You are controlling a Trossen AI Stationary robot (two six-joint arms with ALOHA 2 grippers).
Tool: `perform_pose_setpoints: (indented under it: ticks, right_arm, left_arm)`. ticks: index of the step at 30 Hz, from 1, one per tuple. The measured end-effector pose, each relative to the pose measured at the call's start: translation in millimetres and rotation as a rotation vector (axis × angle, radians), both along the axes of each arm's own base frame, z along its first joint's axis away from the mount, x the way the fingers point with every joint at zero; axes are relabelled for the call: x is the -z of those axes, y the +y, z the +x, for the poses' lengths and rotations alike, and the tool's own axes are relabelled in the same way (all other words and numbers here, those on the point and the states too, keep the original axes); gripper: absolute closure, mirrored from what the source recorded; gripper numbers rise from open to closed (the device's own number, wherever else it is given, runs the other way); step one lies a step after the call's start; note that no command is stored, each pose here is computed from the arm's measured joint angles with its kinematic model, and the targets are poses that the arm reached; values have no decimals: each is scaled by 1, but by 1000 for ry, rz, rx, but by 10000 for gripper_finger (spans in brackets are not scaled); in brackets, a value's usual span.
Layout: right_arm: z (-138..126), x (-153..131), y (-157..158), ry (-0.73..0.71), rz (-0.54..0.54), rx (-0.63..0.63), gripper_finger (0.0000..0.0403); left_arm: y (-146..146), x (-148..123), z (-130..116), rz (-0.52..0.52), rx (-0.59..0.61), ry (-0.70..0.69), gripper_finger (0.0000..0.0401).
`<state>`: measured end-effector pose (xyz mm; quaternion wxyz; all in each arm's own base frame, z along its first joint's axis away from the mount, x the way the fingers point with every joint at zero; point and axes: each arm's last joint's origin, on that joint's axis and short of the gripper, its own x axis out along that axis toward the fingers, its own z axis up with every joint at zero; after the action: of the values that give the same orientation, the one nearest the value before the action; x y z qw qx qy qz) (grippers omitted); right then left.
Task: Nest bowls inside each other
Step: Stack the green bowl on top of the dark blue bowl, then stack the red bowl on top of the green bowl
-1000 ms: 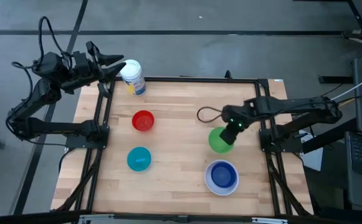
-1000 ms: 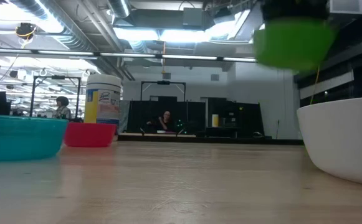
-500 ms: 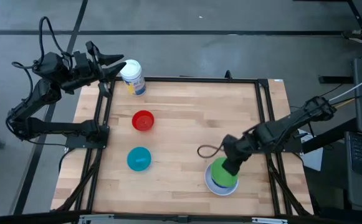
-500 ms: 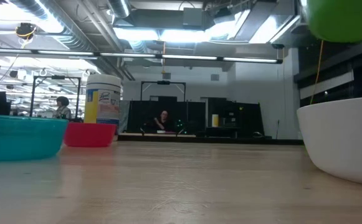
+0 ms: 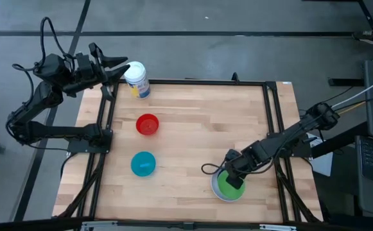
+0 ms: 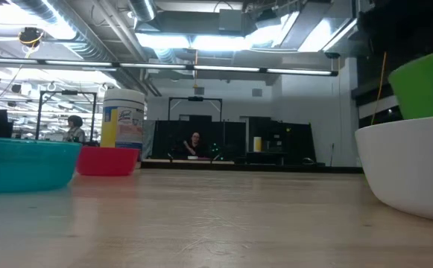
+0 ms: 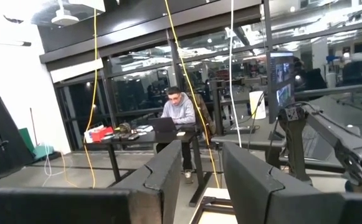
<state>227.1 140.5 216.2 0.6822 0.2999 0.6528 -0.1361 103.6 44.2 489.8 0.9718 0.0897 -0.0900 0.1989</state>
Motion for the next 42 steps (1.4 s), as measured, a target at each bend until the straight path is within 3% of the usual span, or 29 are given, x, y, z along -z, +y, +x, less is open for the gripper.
perform_pose_setpoints:
  ticks: [10,18,31,37,42]
  right_arm:
    - [-8,24,-8,30,-21,-28,401]
    - [-3,25,-11,-7,-8,-37,400]
    - [-1,24,-11,-39,-25,-13,252]
    - [1,0,-21,-185,-62,47,224]
    - [6,-54,-58,-444,-146,142,234]
  left_arm:
    - [-1,-1,-2,-2,2,-6,287]
    - [-1,0,-2,-9,3,-8,287]
    - [-1,0,-2,-10,3,-8,287]
    - [-1,0,-2,-12,2,-5,287]
    - [3,15,5,-89,-5,135,287]
